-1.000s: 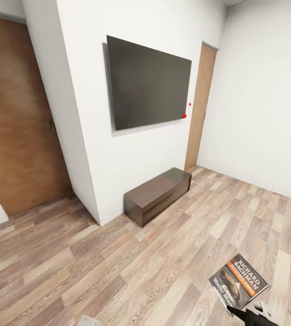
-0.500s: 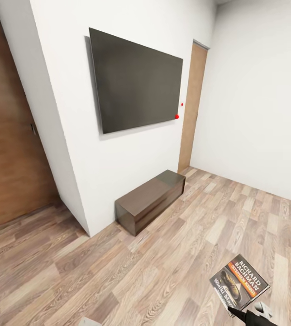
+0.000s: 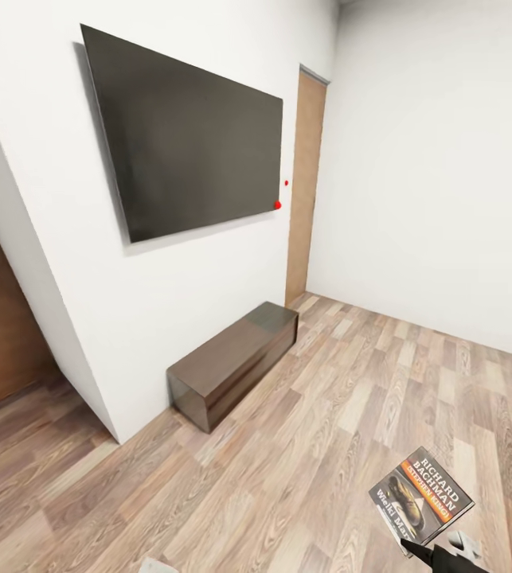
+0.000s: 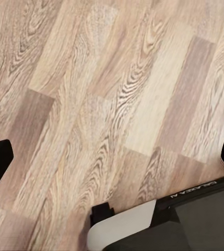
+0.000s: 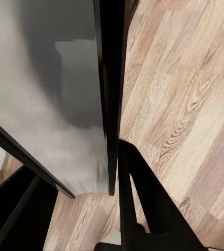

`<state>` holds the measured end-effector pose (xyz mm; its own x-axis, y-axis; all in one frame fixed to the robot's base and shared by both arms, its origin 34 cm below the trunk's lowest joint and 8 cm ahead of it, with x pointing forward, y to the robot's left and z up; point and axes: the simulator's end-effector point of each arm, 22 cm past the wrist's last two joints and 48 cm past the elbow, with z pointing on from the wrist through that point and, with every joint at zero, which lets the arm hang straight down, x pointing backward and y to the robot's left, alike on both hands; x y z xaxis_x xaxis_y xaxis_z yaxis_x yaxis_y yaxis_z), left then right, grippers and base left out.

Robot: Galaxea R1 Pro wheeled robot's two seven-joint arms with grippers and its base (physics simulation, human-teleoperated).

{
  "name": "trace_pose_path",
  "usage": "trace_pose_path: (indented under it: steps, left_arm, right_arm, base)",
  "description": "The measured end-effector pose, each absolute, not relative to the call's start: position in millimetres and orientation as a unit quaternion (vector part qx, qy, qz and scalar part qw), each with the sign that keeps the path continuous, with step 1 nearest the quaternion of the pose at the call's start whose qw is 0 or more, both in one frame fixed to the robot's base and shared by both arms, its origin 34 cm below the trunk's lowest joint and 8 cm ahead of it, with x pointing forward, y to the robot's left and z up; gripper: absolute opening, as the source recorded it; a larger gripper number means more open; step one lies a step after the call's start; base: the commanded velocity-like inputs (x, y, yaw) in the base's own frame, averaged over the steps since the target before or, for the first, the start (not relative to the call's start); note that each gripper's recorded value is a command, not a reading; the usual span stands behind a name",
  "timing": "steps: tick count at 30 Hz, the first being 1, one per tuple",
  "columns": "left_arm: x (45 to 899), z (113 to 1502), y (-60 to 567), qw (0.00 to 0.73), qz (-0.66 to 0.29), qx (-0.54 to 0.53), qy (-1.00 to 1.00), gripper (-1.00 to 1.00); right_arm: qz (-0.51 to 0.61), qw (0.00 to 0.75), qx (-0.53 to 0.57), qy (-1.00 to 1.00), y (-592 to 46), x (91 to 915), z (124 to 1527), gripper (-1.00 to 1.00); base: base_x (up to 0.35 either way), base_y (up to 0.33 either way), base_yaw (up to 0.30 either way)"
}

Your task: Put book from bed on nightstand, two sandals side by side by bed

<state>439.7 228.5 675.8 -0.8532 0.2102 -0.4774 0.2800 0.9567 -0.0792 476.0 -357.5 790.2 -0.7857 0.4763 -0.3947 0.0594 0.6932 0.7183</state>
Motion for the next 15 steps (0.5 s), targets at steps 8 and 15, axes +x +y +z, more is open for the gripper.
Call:
trace_pose_path:
  steps: [8, 15]
  left_arm:
    - [438.7, 674.4, 228.2, 0.237, -0.074, 0.128, 0.960, 1.00]
    - [437.9, 673.5, 228.1, 0.236, -0.074, 0.128, 0.960, 1.00]
  right_arm:
    - [0.360, 0.287, 0.154, 0.874, -357.3, 475.4, 788.6, -1.00]
    - [0.360, 0.286, 0.154, 0.875, -357.4, 474.7, 787.4, -1.00]
  base:
    - [0.116, -0.071, -0.273]
    - [0.004, -0.003, -0.275]
